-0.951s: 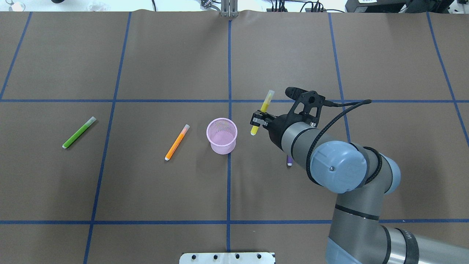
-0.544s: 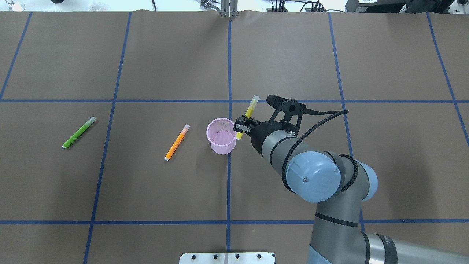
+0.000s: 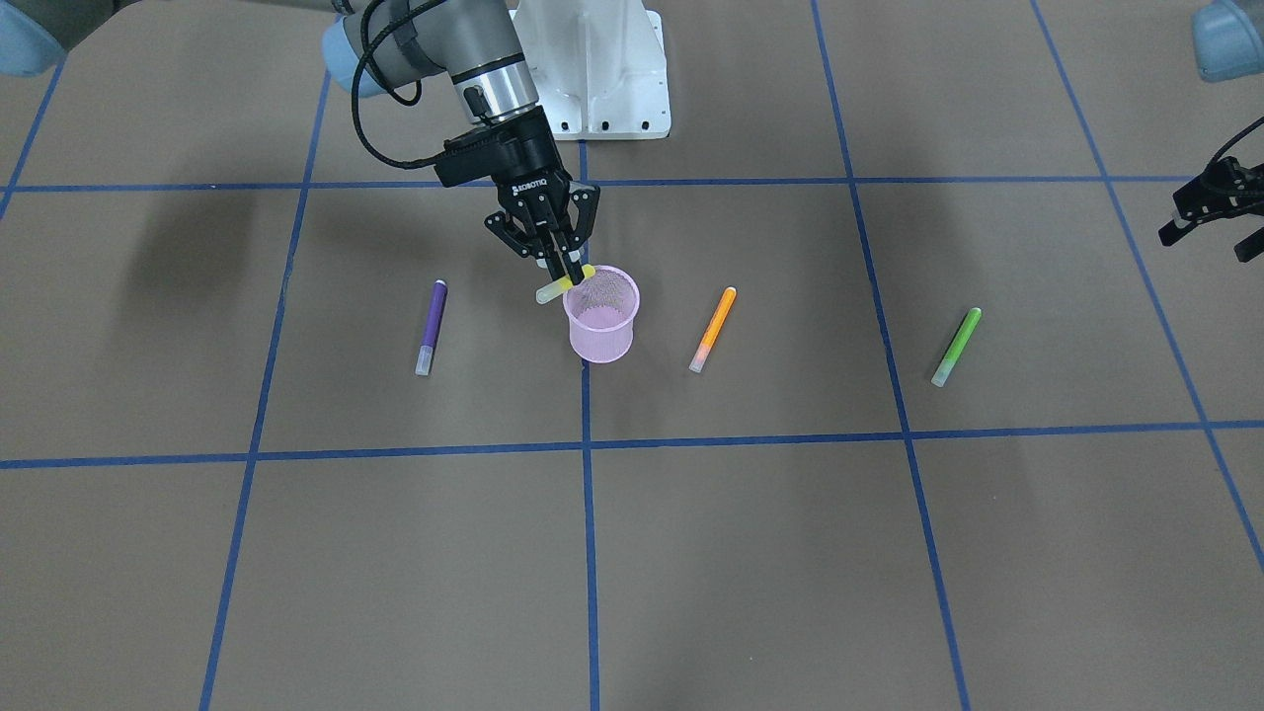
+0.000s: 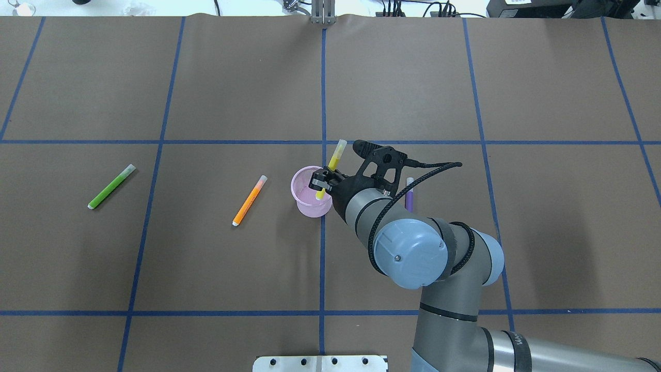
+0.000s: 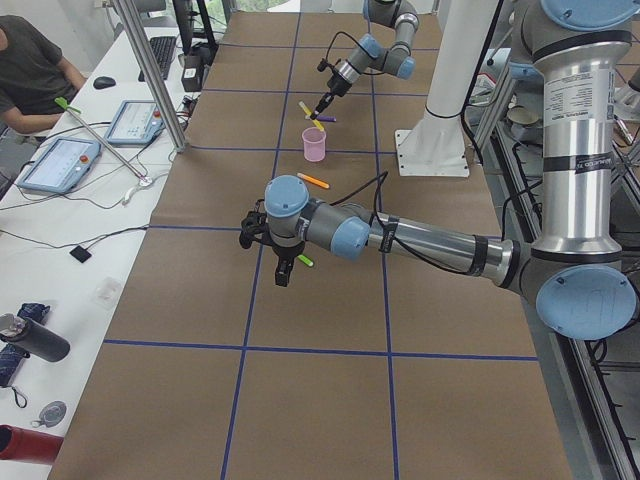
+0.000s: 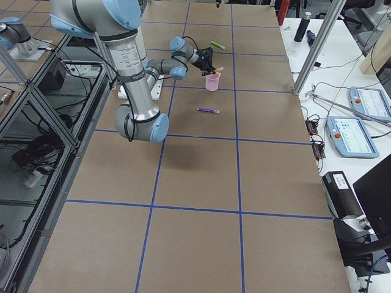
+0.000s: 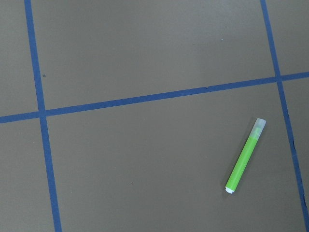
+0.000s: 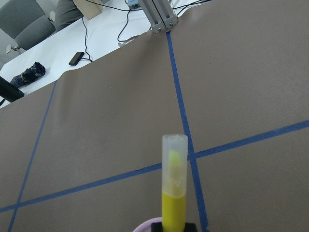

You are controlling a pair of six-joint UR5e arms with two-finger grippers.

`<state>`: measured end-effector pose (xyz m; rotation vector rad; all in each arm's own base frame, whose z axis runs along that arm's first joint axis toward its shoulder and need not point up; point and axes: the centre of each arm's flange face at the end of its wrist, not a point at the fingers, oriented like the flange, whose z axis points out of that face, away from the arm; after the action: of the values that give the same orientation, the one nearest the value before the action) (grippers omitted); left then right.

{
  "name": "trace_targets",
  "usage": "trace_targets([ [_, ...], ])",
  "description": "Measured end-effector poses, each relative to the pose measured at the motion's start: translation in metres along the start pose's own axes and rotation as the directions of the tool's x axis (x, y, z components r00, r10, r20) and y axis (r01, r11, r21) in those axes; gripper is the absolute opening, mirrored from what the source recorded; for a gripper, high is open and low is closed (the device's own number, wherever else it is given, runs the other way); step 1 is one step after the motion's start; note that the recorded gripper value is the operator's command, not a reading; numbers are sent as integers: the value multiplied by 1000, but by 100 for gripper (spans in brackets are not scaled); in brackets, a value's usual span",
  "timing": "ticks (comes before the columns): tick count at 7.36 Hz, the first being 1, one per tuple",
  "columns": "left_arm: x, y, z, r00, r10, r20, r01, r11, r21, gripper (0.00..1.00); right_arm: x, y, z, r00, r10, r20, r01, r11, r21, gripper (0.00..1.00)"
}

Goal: Collect pens into pen holder
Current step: 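Lower the yellow marker into the pink cup and open the right gripper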

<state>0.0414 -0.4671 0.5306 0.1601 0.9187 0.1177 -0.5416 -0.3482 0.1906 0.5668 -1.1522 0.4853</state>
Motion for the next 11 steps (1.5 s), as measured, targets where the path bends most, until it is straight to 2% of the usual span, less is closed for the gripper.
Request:
trace_targets([
  [3,-1,0,0,1000,-1,0,1,1000,-1,100,-2,16,-1,1000,-11,1,11,1000,0,0],
  [9,-1,1,1,1000,-3,1,3,1000,-2,100,1,11,8,1000,-24,-13,24,1000,15,0],
  [10,-1,1,1,1000,-3,1,3,1000,-3,100,-3,11,10,1000,-24,-14,24,1000,17,41],
  [11,-1,1,1,1000,-4,1,4,1000,-3,100,-6,12,13,1000,-24,-15,24,1000,17,73],
])
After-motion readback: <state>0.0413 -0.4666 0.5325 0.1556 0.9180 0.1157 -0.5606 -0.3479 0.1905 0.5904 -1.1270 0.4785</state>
